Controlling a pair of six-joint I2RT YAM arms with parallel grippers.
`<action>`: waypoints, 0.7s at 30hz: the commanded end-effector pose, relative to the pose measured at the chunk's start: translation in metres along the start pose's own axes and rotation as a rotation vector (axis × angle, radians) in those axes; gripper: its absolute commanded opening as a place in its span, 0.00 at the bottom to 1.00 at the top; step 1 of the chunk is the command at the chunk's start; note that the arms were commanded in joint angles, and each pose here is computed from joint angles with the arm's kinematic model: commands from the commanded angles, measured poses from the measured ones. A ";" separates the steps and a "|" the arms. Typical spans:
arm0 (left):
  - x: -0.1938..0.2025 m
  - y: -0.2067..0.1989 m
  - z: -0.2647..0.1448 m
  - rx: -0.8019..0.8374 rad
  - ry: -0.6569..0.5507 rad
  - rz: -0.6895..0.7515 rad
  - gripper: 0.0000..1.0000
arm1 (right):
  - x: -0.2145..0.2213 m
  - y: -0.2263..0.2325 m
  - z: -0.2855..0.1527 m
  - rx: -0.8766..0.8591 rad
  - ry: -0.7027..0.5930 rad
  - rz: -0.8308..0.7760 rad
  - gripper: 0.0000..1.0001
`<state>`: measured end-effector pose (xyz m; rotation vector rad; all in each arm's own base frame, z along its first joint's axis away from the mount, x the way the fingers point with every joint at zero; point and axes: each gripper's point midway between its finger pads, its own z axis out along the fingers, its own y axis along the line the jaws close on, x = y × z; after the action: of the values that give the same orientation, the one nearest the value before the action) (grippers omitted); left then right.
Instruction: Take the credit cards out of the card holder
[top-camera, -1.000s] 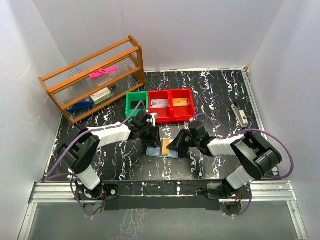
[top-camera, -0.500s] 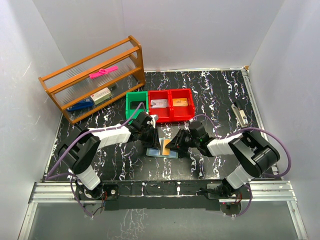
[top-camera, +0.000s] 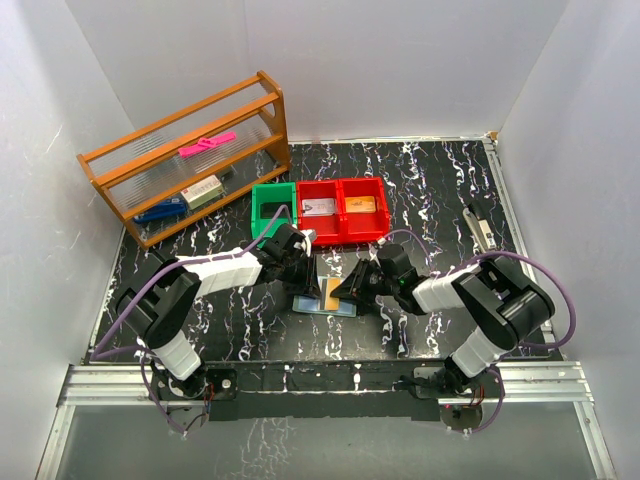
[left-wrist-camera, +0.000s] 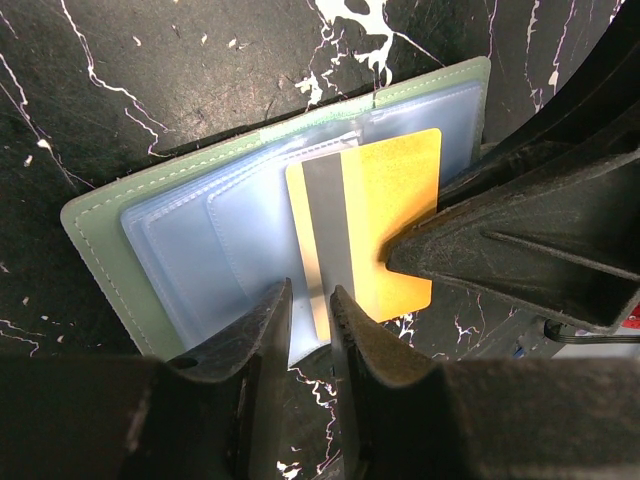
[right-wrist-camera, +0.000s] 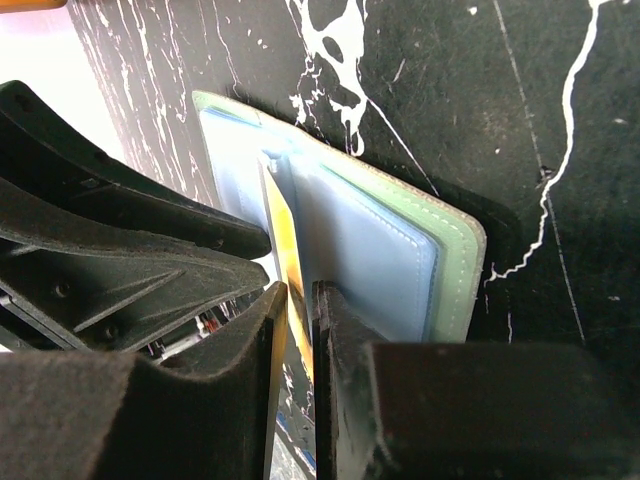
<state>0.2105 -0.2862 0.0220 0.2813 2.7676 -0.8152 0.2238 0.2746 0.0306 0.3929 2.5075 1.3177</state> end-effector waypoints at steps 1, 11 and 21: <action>0.030 0.027 -0.001 -0.119 0.096 -0.015 0.22 | -0.002 0.008 0.000 -0.050 -0.006 -0.011 0.15; 0.031 0.027 -0.003 -0.118 0.093 -0.020 0.22 | -0.002 0.007 0.000 -0.052 -0.008 -0.007 0.04; 0.029 0.027 -0.004 -0.120 0.086 -0.019 0.22 | -0.008 0.006 -0.006 -0.008 -0.045 -0.040 0.00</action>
<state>0.2106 -0.2857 0.0219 0.2706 2.7709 -0.8110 0.2232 0.2773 0.0350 0.3812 2.4898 1.3523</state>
